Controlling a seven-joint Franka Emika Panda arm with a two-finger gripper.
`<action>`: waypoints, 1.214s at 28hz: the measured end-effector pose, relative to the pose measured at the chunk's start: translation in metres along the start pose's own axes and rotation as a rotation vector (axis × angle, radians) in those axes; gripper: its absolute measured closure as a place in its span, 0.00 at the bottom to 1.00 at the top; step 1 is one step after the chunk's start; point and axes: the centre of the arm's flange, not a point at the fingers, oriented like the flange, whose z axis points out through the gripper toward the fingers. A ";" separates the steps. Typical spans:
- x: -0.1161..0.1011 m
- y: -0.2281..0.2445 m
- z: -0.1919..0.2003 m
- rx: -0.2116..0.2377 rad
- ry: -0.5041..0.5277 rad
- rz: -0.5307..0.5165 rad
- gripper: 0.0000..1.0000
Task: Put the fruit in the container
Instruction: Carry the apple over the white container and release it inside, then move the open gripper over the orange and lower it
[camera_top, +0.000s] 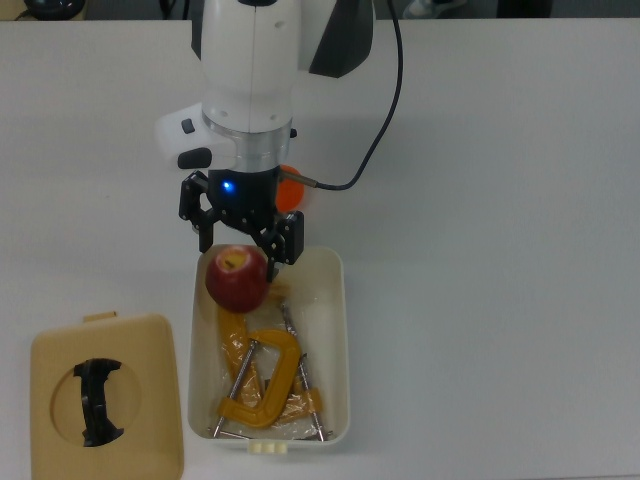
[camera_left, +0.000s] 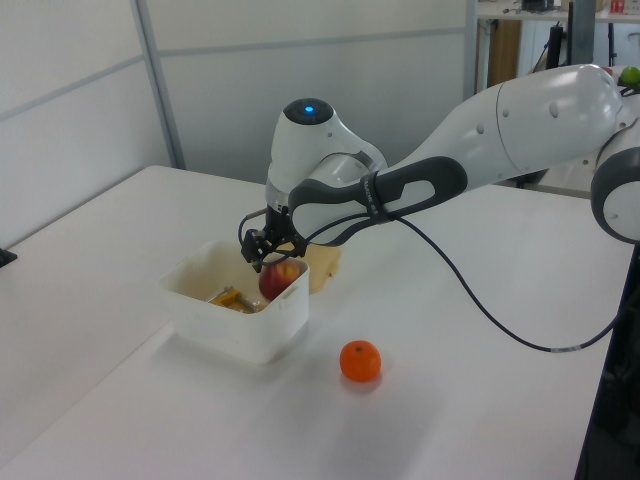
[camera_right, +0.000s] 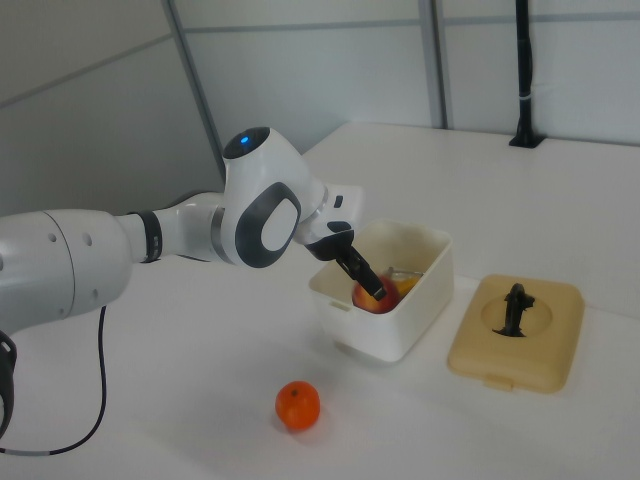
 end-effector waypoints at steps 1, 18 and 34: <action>0.001 -0.001 -0.001 0.002 0.003 -0.002 0.00; -0.020 0.005 -0.058 -0.015 -0.206 -0.223 0.00; -0.127 -0.005 0.002 -0.059 -0.324 -0.419 0.00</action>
